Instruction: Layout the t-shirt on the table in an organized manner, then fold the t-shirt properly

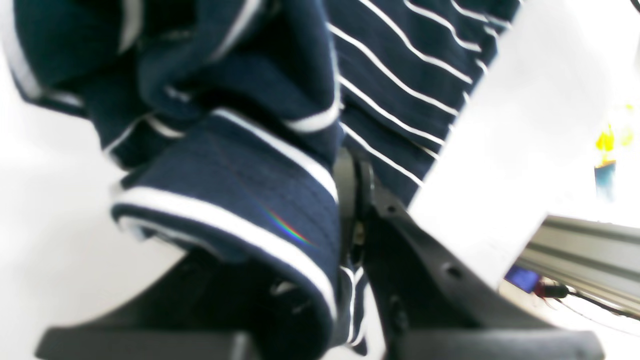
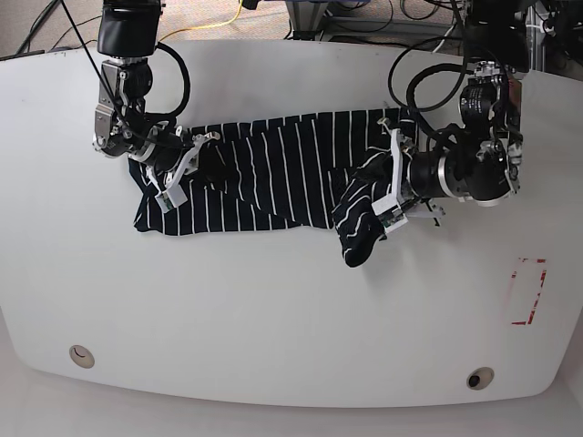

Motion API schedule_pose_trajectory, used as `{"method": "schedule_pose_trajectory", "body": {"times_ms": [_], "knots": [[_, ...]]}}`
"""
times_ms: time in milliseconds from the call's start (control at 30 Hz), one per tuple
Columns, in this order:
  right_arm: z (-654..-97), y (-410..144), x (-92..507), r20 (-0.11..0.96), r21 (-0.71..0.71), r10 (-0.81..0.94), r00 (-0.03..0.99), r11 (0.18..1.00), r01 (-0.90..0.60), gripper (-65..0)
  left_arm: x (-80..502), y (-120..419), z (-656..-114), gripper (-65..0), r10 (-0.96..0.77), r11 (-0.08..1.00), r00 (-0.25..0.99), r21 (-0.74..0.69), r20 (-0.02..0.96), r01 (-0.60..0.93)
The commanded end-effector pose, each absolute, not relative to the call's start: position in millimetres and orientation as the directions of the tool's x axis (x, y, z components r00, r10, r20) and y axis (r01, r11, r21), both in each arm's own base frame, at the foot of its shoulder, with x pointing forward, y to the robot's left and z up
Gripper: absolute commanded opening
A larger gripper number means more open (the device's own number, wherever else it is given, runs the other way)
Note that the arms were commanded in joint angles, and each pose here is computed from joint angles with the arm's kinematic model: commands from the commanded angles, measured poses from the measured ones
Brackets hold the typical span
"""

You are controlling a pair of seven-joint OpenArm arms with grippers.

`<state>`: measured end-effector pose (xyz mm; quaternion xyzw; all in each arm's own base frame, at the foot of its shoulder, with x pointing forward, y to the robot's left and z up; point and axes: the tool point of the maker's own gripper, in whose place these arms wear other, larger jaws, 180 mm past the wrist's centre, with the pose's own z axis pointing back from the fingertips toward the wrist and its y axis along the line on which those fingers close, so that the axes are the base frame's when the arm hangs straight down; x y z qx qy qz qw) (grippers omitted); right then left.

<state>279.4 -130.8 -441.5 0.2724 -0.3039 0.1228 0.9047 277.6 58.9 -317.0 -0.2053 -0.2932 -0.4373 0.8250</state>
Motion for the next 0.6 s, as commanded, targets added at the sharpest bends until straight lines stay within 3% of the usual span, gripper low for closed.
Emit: {"method": "schedule_pose_trajectory", "body": {"times_ms": [0,100,300,567], "knots": [[-467.4,-146.4,255.6,0.496,0.354,0.168,0.852,0.857,-0.375,-63.7,284.5,56.3,-304.3,-51.0,-0.584,0.527,0.415,-0.063,0.698,0.847],[-467.4,-146.4,255.6,0.496,0.354,0.168,0.852,0.857,-0.375,-63.7,285.2,57.4,-303.9,-50.0,-0.581,0.531,0.417,-0.062,0.699,0.845],[-467.6,-142.2,255.6,0.498,0.362,0.163,0.852,0.854,-0.375,-63.7,286.2,58.1,-303.3,-55.1,-0.579,0.534,0.418,-0.062,0.7,0.843],[-468.2,-135.5,255.4,0.499,0.372,0.157,0.852,0.849,-0.375,-63.7,284.7,55.7,-304.0,-52.9,-0.582,0.526,0.414,-0.064,0.699,0.848]]}}
